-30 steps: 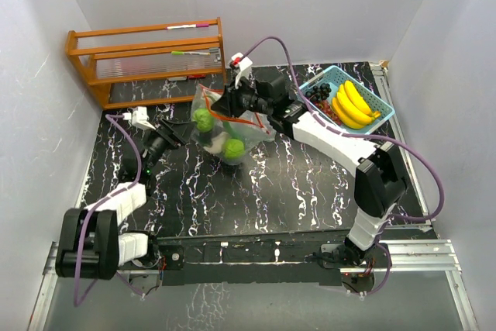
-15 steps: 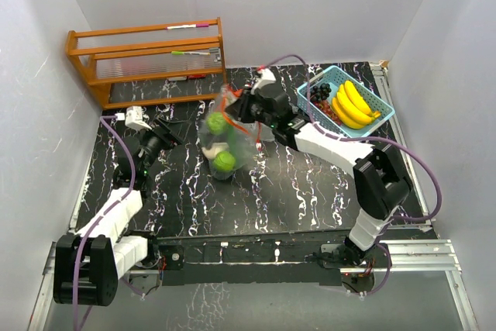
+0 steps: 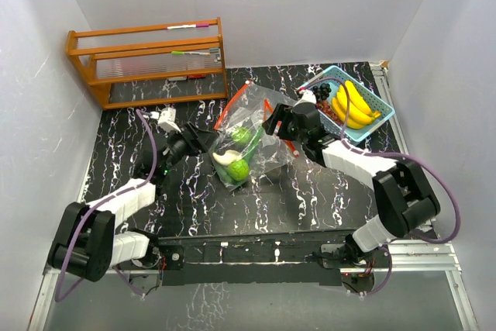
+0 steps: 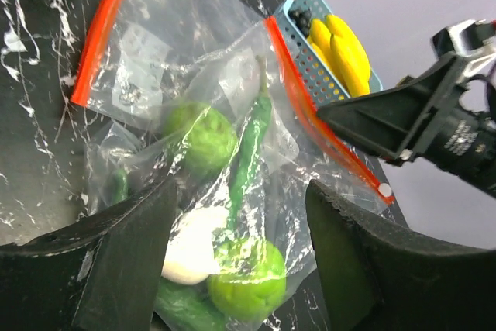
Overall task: Open the zip-top bag and remove the fake food
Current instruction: Pick up the food from the center of the board.
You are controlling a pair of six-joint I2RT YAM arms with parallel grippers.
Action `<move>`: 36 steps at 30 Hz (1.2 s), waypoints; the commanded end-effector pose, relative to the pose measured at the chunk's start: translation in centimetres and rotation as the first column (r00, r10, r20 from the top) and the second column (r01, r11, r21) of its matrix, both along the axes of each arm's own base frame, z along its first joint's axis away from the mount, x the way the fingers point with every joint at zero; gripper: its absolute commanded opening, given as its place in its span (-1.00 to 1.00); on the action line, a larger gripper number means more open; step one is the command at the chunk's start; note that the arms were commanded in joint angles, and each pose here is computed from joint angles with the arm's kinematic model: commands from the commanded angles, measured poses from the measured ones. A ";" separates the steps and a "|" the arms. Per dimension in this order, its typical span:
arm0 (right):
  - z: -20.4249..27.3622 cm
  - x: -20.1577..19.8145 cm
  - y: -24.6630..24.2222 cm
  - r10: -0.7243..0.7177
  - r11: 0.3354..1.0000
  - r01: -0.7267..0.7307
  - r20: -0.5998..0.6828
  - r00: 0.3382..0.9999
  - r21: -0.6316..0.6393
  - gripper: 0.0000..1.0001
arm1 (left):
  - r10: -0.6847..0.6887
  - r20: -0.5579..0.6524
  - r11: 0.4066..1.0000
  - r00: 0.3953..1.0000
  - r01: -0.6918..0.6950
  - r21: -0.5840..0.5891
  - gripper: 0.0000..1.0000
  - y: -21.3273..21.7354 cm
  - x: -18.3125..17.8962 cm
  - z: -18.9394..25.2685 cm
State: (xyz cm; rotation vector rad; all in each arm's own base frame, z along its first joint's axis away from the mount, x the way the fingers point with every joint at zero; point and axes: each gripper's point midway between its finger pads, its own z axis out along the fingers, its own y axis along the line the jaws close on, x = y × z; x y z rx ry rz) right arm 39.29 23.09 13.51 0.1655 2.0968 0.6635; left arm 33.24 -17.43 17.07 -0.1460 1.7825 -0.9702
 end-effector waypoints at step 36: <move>4.3 -8.2 7.6 0.568 0.812 -0.583 0.221 0.793 0.006 -0.85 | -0.143 -0.085 0.983 0.986 0.152 0.104 0.70 -12.0 1.3 2.9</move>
